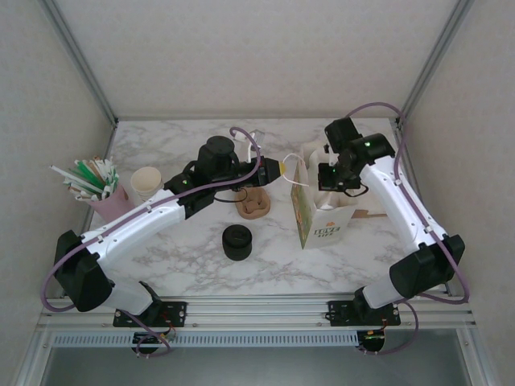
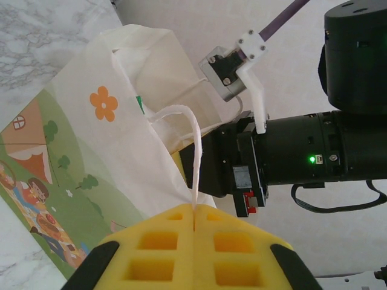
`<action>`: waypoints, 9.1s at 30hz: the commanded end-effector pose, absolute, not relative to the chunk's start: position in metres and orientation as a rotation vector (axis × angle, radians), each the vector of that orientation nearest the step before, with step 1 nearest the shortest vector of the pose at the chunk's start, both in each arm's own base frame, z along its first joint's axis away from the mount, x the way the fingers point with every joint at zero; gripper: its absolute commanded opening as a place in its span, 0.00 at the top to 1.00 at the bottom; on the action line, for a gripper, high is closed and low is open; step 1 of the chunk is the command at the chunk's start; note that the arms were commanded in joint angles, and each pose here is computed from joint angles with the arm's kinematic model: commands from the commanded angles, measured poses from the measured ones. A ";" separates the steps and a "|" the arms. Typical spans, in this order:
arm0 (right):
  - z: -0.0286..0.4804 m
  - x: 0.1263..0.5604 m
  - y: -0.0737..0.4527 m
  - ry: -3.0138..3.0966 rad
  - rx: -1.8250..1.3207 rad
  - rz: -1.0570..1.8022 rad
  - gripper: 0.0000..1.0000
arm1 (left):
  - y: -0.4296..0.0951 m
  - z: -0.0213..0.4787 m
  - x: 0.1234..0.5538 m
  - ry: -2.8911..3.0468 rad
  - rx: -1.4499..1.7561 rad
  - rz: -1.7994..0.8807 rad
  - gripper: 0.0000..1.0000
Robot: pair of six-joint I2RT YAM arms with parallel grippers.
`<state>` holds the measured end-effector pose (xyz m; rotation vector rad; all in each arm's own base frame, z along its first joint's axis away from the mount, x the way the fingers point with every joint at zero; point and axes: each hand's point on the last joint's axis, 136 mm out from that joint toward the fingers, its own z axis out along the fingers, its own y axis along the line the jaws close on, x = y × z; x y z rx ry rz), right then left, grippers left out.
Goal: Pack the takeout coffee
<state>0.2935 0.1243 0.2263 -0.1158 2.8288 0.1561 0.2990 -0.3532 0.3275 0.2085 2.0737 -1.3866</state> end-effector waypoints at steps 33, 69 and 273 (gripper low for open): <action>0.315 0.277 0.120 2.520 -0.086 0.266 0.42 | -0.342 0.367 0.299 1.976 0.165 -1.365 0.39; 0.369 0.219 0.048 2.109 0.102 0.182 0.01 | -0.229 0.353 0.263 1.949 -0.067 -1.017 0.00; 0.110 0.370 -0.029 1.881 0.282 -0.057 0.01 | -0.081 0.125 0.402 2.021 0.240 -0.166 0.00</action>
